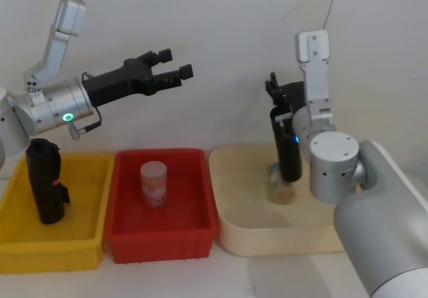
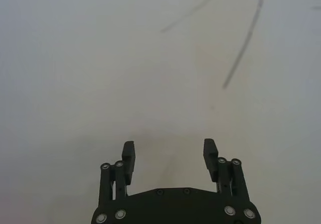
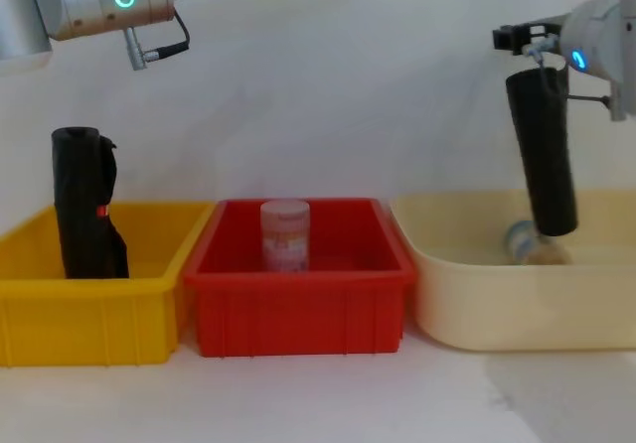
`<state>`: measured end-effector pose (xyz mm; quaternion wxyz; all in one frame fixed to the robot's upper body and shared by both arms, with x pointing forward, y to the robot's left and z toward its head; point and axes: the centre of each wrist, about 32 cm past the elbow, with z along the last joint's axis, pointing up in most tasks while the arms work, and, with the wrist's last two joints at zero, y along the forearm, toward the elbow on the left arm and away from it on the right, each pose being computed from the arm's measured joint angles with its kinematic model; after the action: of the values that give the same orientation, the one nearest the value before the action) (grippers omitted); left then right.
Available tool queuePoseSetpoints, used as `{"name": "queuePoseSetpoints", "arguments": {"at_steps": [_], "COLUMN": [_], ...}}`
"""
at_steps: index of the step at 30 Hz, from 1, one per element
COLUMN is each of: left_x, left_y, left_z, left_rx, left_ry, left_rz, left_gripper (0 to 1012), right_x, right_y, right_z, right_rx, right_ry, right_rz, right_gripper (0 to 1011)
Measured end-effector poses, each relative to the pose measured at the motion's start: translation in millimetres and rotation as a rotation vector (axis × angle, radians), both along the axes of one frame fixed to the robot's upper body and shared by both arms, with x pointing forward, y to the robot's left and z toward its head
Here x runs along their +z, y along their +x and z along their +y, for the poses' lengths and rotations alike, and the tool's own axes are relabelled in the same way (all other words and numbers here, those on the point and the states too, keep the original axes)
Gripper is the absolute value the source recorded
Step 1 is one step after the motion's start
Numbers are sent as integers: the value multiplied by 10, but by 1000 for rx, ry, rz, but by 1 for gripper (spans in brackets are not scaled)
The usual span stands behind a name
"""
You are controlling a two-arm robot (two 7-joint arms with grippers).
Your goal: Pick up the garbage bag with the one hand and transfer it to the other hand.
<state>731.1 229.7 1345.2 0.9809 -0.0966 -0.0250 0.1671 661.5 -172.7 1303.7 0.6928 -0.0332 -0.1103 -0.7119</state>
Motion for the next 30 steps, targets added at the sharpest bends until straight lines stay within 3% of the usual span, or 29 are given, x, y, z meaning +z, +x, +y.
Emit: {"name": "queuePoseSetpoints", "arguments": {"at_steps": [7, 30], "left_x": [0, 0], "left_y": [0, 0], "left_z": [0, 0], "left_rx": [0, 0], "left_ry": [0, 0], "left_rz": [0, 0], "left_gripper": [1001, 1001], "right_x": [-12, -25], "right_y": [36, 71], "right_z": [-113, -226], "right_rx": [-53, -105], "right_ry": [-10, -20], "right_rz": [3, 7], "right_gripper": [1001, 1001]}}
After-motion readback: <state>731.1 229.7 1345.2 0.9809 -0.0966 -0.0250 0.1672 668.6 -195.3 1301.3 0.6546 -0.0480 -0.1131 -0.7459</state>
